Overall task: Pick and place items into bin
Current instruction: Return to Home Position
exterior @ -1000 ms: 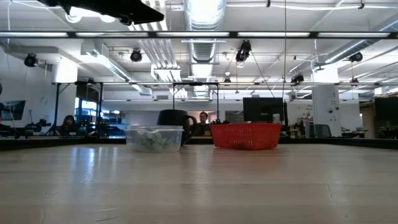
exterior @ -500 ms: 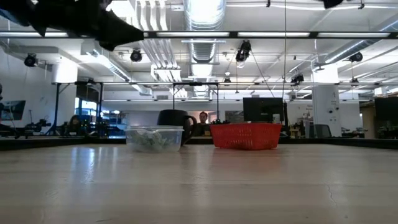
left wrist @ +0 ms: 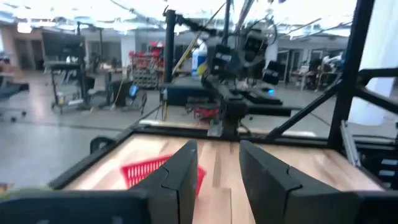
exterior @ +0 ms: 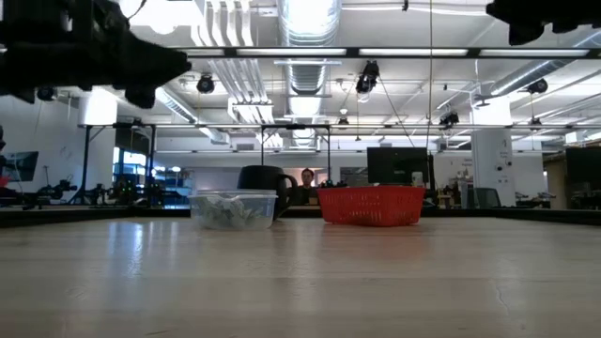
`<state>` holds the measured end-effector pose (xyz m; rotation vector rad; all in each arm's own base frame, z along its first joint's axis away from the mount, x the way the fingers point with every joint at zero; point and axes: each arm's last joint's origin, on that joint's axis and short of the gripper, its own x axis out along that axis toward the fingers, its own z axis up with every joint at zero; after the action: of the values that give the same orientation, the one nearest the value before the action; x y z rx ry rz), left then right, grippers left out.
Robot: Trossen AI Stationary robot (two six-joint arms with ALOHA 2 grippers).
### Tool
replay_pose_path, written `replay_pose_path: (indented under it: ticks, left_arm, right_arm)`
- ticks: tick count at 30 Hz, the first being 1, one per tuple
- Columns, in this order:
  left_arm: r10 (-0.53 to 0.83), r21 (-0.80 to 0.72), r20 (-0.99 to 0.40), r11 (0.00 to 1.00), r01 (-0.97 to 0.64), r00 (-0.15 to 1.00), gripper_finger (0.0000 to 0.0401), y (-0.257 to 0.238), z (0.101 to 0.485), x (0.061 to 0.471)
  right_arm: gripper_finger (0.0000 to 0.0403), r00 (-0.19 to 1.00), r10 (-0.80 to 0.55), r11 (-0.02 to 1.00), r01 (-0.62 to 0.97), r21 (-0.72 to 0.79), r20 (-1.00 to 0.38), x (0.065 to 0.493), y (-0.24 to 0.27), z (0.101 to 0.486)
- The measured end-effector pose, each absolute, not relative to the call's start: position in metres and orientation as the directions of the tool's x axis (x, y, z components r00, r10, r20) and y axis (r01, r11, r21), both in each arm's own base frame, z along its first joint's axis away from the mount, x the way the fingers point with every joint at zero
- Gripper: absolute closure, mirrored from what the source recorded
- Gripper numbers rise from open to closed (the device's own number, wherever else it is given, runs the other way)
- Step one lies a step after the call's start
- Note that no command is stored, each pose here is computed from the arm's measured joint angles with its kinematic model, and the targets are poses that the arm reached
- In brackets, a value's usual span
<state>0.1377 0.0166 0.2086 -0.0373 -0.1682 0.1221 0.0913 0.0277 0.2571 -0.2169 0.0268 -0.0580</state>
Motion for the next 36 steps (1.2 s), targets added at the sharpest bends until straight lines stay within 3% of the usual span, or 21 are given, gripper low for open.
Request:
replay_pose_path:
  ticks: [7,11,16,23,29,36]
  left_arm:
    - [0.127,-0.084,0.150,0.990,-0.115,0.980,0.0298,0.006,0.183,0.132]
    - [0.081,-0.033,0.179,0.997,-0.076,0.981,0.0298,0.000,0.184,0.131]
    - [0.027,0.061,0.217,0.997,-0.042,0.976,0.0299,-0.007,0.188,0.127]
    - [0.024,0.085,0.228,0.995,-0.044,0.973,0.0299,-0.007,0.190,0.118]
    - [0.024,0.095,0.207,0.994,-0.045,0.978,0.0299,-0.006,0.188,0.105]
    - [0.023,0.121,0.218,0.991,-0.051,0.976,0.0299,-0.005,0.187,0.096]
  right_arm:
    - [0.0335,0.998,-0.056,0.975,0.045,-0.217,-0.042,0.083,0.024,0.247]
    - [0.0335,0.998,-0.046,0.976,0.038,-0.215,-0.033,0.071,0.019,0.247]
    - [0.0335,0.997,-0.025,0.982,0.038,-0.185,0.073,0.059,0.013,0.251]
    - [0.0335,0.994,-0.054,0.974,0.073,-0.213,0.094,0.059,0.013,0.253]
    - [0.0335,0.968,0.225,0.923,-0.175,-0.343,0.110,0.063,0.023,0.248]
    - [0.0335,0.966,0.216,0.919,-0.153,-0.363,0.140,0.068,0.024,0.240]
